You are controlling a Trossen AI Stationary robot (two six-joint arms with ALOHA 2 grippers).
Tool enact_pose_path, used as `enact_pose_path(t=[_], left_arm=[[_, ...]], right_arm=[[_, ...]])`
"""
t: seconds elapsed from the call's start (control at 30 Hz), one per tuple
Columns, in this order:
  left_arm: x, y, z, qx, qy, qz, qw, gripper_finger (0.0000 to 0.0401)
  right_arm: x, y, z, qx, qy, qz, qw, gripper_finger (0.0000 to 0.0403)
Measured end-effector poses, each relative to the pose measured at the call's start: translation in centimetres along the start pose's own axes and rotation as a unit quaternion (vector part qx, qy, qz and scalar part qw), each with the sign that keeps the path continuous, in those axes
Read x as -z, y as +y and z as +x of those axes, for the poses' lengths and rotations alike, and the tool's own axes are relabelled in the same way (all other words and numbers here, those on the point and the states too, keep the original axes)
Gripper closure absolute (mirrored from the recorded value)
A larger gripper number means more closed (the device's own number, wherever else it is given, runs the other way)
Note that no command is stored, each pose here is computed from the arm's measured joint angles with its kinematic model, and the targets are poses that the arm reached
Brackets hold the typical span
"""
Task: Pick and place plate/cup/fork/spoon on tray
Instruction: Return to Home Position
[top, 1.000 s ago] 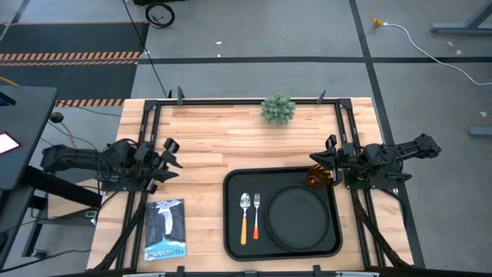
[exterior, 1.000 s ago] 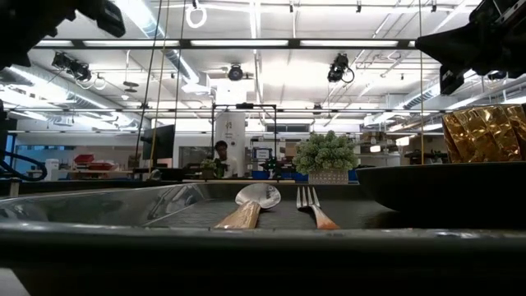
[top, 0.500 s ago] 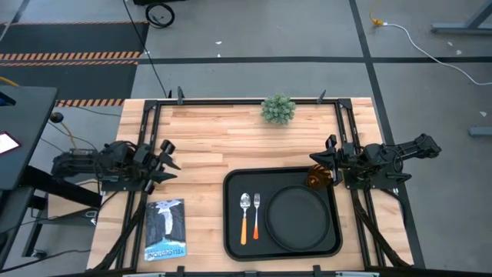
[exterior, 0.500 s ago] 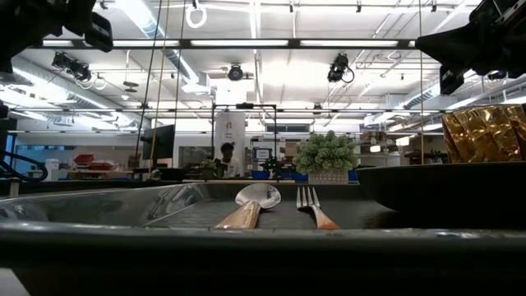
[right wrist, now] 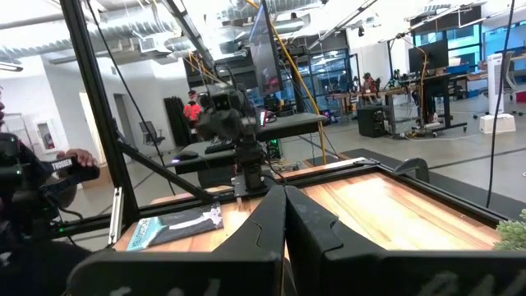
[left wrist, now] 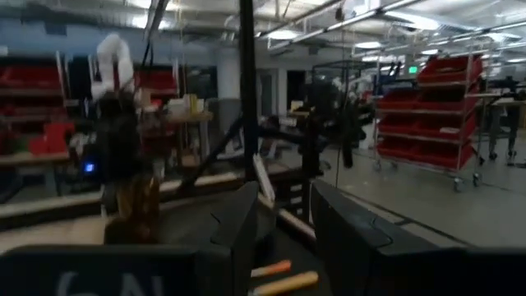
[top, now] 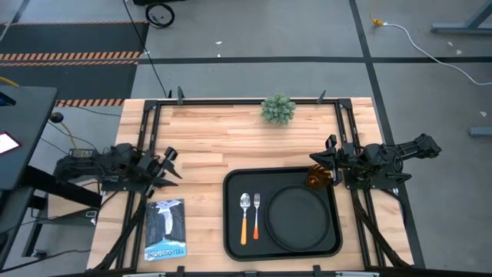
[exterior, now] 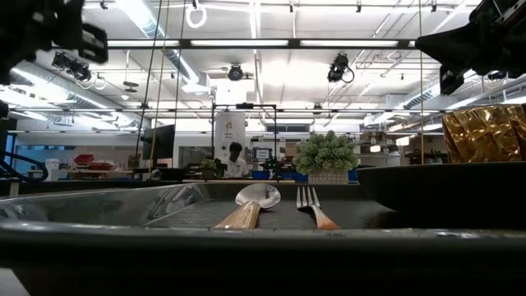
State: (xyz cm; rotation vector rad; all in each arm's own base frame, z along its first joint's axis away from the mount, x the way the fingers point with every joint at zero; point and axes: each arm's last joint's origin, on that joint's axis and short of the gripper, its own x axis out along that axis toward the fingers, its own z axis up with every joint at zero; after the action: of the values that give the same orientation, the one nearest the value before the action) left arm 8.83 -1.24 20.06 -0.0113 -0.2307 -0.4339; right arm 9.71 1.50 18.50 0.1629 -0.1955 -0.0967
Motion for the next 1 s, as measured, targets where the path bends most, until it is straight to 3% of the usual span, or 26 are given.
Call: enact_pose_path(t=[0.13, 0.47, 0.77, 1.0], left_arm=[[2.0, 0.2, 0.0, -0.013, 0.036, -0.028, 0.999, 0.0278], [2.7, -0.2, 0.0, 0.004, 0.071, -0.048, 0.996, 0.0277], [2.6, 0.0, 0.0, -0.014, 0.064, -0.045, 0.997, 0.0277], [2.2, -0.5, 0.2, 0.010, 0.041, -0.040, 0.998, 0.0277]], right_arm=[[0.0, 0.0, 0.0, 0.000, 0.000, 0.000, 1.000, 0.0390], [0.0, 0.0, 0.0, 0.000, 0.000, 0.000, 1.000, 0.0390], [0.0, 0.0, 0.0, 0.000, 0.000, 0.000, 1.000, 0.0390], [0.0, 0.0, 0.0, 0.000, 0.000, 0.000, 1.000, 0.0390]])
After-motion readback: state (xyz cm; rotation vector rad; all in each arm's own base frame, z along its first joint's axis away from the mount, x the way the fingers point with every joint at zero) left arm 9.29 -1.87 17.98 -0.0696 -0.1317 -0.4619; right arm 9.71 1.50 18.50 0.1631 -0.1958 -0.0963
